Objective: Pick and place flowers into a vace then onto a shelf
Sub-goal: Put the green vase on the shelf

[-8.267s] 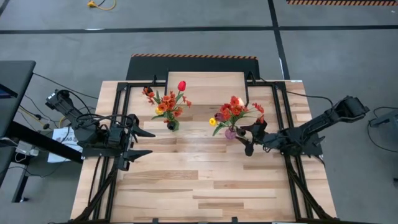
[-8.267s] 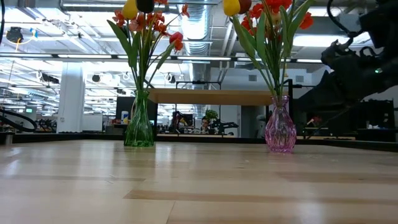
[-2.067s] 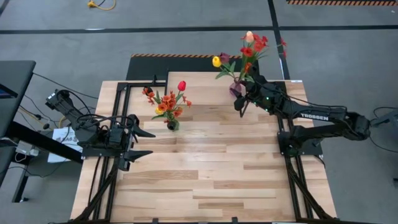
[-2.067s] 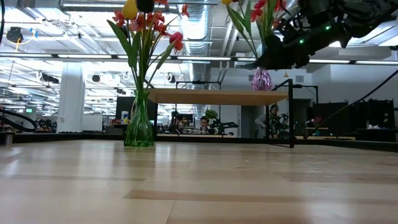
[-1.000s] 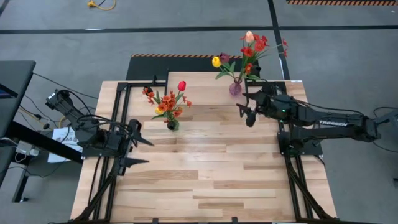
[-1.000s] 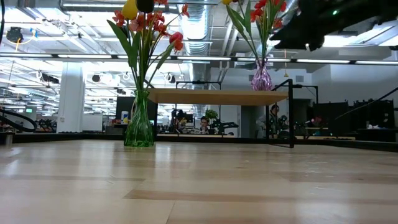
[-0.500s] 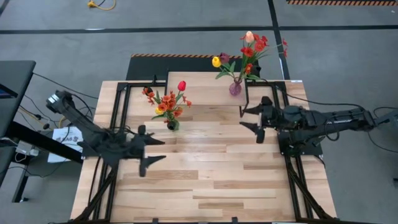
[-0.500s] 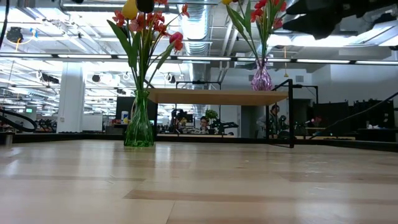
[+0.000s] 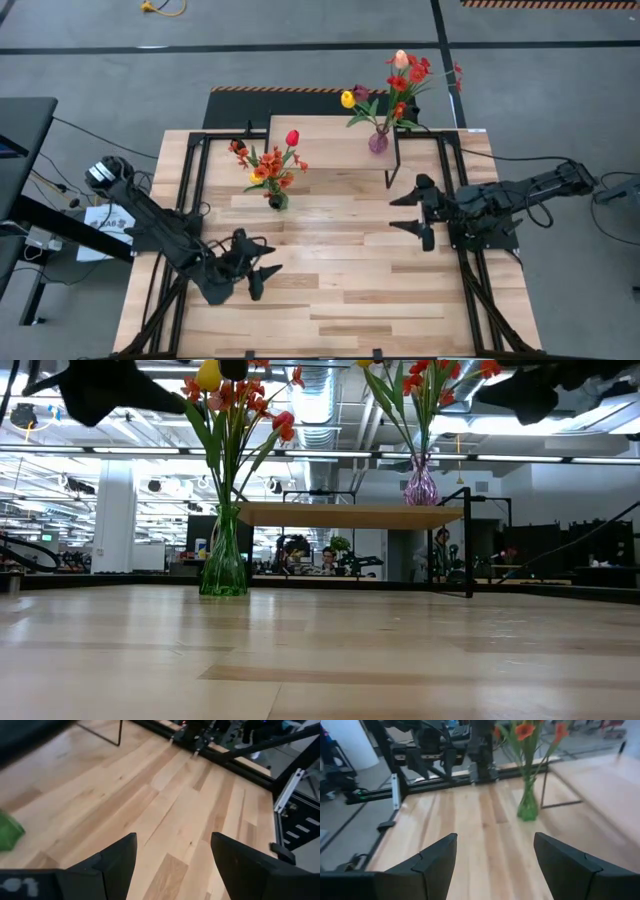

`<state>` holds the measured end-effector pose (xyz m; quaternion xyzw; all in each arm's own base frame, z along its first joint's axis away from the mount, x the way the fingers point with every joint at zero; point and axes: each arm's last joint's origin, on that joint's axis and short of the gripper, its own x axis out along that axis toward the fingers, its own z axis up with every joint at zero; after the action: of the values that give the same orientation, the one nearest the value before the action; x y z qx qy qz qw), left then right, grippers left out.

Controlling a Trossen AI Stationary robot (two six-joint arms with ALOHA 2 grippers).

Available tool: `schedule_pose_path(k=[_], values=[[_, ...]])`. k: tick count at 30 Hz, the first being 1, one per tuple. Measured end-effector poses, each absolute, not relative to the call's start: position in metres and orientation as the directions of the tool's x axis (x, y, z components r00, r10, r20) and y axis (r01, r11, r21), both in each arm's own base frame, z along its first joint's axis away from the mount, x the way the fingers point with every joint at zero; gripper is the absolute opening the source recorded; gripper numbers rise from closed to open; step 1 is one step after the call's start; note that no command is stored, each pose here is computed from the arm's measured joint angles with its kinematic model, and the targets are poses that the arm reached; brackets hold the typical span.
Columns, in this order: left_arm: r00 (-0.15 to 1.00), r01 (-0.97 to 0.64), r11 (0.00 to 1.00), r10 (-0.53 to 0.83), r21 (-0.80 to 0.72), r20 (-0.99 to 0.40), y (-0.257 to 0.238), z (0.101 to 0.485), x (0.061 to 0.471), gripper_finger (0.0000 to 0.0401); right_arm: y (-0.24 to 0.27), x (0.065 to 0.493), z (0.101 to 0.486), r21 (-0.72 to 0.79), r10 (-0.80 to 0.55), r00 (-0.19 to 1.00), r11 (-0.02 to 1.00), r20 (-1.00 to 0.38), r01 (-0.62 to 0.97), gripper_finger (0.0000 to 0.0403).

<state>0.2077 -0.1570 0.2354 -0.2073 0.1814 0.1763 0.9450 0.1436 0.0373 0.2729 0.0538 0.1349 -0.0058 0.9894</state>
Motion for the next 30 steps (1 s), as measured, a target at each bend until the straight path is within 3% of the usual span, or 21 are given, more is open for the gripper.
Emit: schedule_pose_path(k=[6,13,16,21,24,30], values=[[0.841,-0.486,0.832,0.363,-0.267,-0.400,-0.166,0.211,0.215,0.0245,0.049,0.138,0.268,0.181,0.063,0.946,0.983,-0.317,-0.005,0.0258],[0.771,-0.618,0.780,0.576,-0.101,-0.272,-0.171,0.173,0.226,0.0245,0.067,0.130,0.267,0.222,0.140,0.942,0.972,-0.306,-0.072,0.0258],[0.733,-0.675,0.735,0.658,-0.065,-0.171,-0.170,0.160,0.228,0.0245,0.074,0.128,0.259,0.171,0.033,0.963,0.985,-0.267,0.014,0.0258],[0.677,-0.736,0.677,0.733,-0.028,-0.059,-0.165,0.147,0.233,0.0245,0.074,0.120,0.230,0.041,-0.281,0.938,0.955,-0.202,0.295,0.0258],[0.652,-0.757,0.653,0.754,-0.009,-0.077,-0.156,0.142,0.240,0.0245,0.072,0.117,0.217,0.014,-0.383,0.907,0.920,-0.174,0.391,0.0258],[0.648,-0.748,0.664,0.724,-0.016,-0.237,-0.143,0.134,0.255,0.0244,0.071,0.115,0.209,0.037,-0.395,0.901,0.913,-0.179,0.407,0.0258]])
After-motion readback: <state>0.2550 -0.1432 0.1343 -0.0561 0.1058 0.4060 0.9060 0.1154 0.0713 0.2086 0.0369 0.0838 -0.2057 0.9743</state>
